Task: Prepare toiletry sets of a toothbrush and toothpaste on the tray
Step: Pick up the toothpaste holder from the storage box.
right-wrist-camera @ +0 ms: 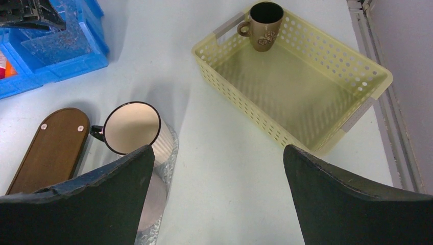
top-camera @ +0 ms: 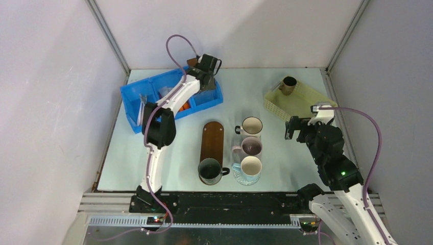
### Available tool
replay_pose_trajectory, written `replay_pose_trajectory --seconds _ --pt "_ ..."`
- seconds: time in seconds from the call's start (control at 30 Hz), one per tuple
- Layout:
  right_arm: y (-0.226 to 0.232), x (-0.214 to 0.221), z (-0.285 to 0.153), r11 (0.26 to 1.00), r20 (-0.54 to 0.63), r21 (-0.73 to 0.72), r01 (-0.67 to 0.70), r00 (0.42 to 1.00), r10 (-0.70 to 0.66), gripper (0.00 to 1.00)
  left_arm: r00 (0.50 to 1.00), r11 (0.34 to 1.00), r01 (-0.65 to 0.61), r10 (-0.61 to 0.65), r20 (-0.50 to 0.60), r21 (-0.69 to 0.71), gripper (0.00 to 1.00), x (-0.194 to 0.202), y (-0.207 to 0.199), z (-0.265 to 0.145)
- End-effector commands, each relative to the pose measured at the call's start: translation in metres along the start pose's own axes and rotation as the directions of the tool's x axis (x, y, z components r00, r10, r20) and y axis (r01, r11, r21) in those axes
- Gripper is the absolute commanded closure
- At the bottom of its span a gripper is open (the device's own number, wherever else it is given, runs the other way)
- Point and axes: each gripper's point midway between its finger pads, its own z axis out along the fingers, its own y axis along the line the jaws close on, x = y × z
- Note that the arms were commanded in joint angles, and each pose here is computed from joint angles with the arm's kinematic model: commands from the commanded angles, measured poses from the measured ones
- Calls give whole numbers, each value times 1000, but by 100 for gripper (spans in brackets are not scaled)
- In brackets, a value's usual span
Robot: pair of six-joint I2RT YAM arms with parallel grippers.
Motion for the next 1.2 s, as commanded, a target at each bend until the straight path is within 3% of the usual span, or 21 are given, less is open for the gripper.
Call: replay_pose_trajectory --seconds 0.0,0.4,0.8,1.17 --pt "-4 -1 0 1000 14 18 4 1000 -5 0 997 998 40 -43 59 50 53 -21 -11 8" --pt "-5 4 0 1000 6 20 6 1000 -6 0 996 994 81 -84 44 69 54 -18 -7 22" --pt "-3 4 0 1000 8 7 6 1000 -6 0 976 972 106 -141 163 211 43 -56 -16 -50" --pt "-2 6 0 1000 4 4 6 1000 -6 0 986 971 100 -125 107 216 40 -38 -23 -26"
